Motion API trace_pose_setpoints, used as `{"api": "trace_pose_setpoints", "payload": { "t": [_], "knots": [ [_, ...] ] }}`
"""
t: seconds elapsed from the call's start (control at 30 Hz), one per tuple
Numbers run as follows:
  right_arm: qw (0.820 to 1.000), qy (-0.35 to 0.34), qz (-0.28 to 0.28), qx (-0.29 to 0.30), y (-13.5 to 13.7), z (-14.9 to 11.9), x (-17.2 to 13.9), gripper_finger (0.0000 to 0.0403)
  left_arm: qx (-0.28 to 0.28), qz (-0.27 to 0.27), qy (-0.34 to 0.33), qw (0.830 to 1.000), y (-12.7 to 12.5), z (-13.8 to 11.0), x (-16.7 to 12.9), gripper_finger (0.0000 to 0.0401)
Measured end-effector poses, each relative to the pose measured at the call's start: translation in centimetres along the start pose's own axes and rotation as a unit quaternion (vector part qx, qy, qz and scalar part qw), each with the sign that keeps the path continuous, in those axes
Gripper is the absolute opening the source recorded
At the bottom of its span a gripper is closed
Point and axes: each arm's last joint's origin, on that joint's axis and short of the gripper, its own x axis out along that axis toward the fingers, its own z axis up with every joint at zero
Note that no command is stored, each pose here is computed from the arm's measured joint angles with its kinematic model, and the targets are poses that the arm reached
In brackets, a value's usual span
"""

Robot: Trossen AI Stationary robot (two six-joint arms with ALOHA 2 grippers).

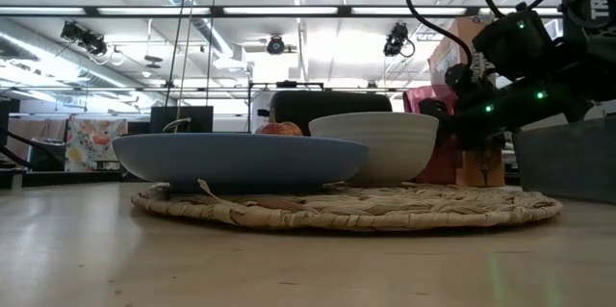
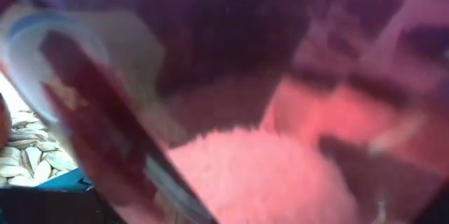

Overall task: Arrange a breakfast setting
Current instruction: Put the red cup to the top right of the brown table mat

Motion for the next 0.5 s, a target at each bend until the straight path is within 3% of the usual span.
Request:
{"api": "trace_pose_setpoints", "payload": {
  "t": [0.5],
  "knots": [
    [1.0,0.0,0.029,0.003,0.19,0.42,-0.08,0.0397,0.005,0.001,0.008,1.0,0.03,-0.19,-0.01,0.0242]
  ]
}}
